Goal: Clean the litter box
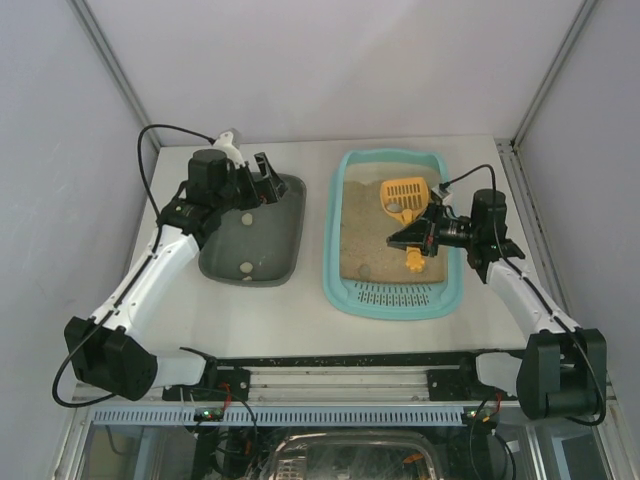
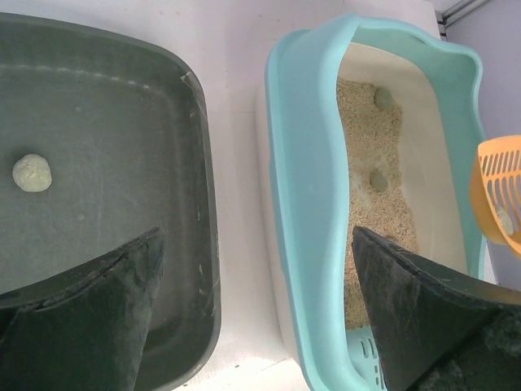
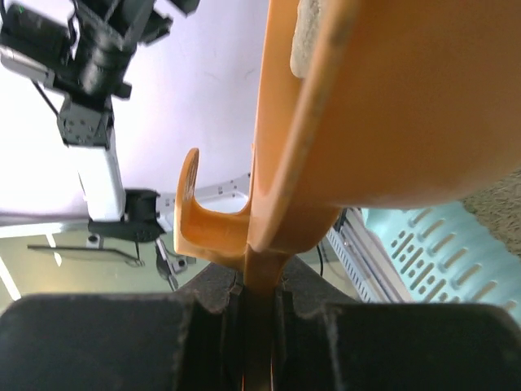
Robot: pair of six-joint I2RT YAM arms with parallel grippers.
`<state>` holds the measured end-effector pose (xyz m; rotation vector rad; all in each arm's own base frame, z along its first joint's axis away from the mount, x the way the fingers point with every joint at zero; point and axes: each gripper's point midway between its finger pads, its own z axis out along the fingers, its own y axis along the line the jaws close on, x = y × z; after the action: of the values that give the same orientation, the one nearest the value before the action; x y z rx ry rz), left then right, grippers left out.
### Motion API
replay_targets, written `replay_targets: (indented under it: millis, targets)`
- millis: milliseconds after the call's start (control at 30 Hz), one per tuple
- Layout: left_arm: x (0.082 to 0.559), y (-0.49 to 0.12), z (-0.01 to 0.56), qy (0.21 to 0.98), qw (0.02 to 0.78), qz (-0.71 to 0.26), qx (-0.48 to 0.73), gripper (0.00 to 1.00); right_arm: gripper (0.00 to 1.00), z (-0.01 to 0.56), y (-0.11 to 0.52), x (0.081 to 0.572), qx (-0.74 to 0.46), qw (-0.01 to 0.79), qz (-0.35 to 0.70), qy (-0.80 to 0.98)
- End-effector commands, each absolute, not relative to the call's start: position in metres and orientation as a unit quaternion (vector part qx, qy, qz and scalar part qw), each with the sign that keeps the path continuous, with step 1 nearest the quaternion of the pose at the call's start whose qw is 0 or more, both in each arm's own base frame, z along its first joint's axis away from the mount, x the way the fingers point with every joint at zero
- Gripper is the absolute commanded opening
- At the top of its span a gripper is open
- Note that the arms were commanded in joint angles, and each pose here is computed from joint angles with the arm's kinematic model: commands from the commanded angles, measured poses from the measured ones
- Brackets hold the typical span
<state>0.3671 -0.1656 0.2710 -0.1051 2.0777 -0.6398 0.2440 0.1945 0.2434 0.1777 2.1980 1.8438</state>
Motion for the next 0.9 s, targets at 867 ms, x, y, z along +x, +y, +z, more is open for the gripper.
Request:
replay_targets:
  millis: [867]
  targets:
    - [0.395,-0.089,0.27,0.828,0.478,-0.203,-0.209,1.0,0.0,0.254,0.284,0.249,-0.115,0.18,0.533,0.819]
